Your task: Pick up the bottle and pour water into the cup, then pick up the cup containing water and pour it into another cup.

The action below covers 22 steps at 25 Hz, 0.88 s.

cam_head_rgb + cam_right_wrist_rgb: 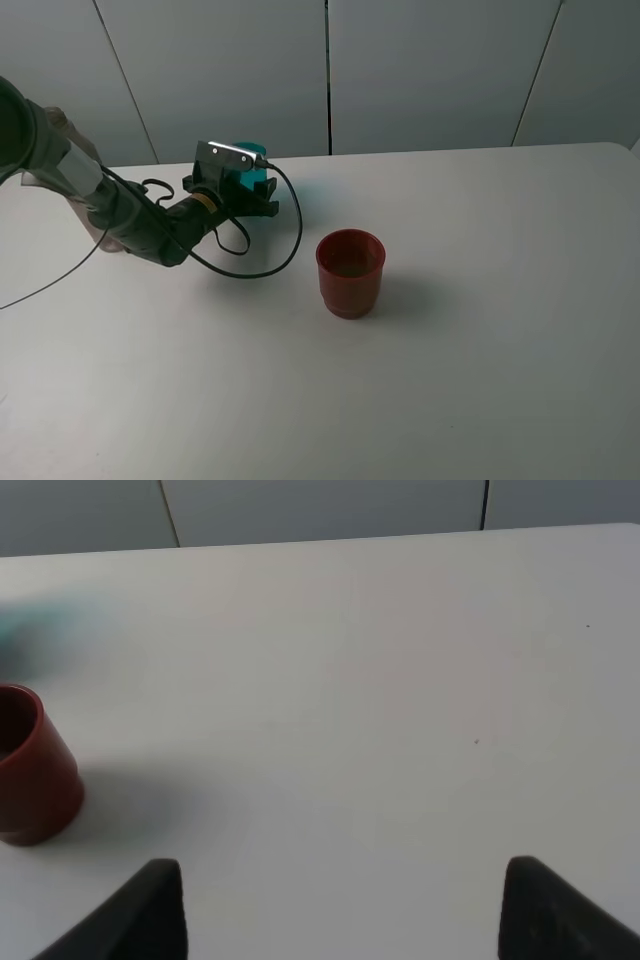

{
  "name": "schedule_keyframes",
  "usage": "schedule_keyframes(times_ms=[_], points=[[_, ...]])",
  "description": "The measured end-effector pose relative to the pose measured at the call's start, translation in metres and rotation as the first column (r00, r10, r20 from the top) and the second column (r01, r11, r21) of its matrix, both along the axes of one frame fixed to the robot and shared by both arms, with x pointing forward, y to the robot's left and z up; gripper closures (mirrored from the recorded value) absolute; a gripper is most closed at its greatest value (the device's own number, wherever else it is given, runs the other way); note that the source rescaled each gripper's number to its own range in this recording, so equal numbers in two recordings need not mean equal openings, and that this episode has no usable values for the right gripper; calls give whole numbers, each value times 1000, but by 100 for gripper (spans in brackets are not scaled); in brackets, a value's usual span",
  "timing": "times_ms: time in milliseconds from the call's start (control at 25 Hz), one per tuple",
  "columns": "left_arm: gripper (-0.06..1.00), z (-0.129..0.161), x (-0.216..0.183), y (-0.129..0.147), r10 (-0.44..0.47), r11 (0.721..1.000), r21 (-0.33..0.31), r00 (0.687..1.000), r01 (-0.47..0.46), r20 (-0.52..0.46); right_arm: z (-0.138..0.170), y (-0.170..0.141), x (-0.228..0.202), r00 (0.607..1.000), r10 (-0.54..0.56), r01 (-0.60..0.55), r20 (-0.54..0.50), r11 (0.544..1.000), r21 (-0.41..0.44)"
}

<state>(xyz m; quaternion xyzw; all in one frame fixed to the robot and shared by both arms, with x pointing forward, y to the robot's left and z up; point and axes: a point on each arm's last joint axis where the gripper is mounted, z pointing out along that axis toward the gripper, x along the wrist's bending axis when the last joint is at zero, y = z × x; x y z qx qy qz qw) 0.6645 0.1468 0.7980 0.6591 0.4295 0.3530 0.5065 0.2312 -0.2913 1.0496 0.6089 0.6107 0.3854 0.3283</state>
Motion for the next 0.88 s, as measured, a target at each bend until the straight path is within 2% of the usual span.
schedule_keyframes(times_ms=[280,320,360,400,440,480,680,880], points=[[86,0,0,0,-3,1000,9,1000,3,8,0,0,0,1000,0,0,0,1000,0],[80,0,0,0,-6,1000,13,1000,6,12,0,0,0,1000,0,0,0,1000,0],[39,-1,0,0,-9,1000,18,1000,8,6,0,0,0,1000,0,0,0,1000,0],[18,-3,-1,0,-13,1000,25,1000,13,-5,0,0,0,1000,0,0,0,1000,0],[7,-5,-2,0,-17,999,32,1000,18,-15,0,0,0,1000,0,0,0,1000,0],[2,-7,-2,-1,-21,999,36,1000,22,-20,0,0,0,1000,0,0,0,1000,0],[-3,-7,-2,-2,-37,998,44,999,38,-22,0,0,0,1000,-3,3,0,1000,6],[-3,-5,-2,-2,-41,998,55,998,44,-41,0,0,0,1000,-3,3,0,1000,6]])
